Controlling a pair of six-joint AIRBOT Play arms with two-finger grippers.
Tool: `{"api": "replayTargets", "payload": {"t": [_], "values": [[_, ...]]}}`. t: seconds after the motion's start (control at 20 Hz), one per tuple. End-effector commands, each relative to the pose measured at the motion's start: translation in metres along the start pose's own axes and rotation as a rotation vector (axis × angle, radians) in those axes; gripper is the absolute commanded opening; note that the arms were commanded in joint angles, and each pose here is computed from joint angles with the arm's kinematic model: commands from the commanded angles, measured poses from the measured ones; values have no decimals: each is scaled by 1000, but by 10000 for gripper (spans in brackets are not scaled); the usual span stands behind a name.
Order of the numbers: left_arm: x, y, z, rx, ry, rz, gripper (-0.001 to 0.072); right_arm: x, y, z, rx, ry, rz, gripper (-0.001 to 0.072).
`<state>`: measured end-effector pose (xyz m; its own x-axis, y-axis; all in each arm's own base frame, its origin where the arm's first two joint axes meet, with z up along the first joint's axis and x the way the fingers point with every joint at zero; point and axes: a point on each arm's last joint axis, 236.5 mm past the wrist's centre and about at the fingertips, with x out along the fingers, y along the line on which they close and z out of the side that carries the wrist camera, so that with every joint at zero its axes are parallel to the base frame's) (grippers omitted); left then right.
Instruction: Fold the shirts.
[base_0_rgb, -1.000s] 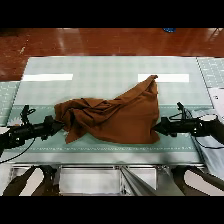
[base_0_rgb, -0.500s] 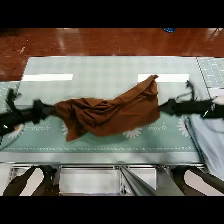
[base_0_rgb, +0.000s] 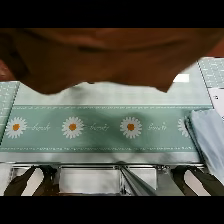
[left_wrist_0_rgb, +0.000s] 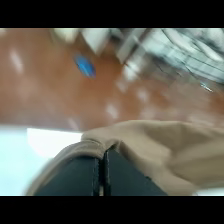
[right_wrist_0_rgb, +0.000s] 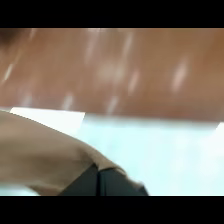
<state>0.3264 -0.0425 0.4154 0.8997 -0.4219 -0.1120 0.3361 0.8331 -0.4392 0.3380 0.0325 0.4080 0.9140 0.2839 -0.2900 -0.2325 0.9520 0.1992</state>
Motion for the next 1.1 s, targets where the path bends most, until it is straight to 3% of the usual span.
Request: {"api": "replayTargets", "payload": {"t": [0.0,0.25,0.4,0.6,0.8,1.05], "values": [[-72,-63,62,273,-201,140,19,-95,33,55,-105,-228,-100,25],[-185,-97,61,451,-393,447,19,-172,49,26,-112,-245,-223,25],[-214,-103,45,460,-381,429,19,-193,35,-1,-93,-175,-323,25],[-184,-51,-7,372,-102,435,19,-162,24,-42,-27,1,-292,25],[-116,26,-76,148,160,507,19,-87,29,-104,72,226,-89,25],[-23,116,-186,-27,527,531,19,13,-29,-183,186,435,-64,25]]}}
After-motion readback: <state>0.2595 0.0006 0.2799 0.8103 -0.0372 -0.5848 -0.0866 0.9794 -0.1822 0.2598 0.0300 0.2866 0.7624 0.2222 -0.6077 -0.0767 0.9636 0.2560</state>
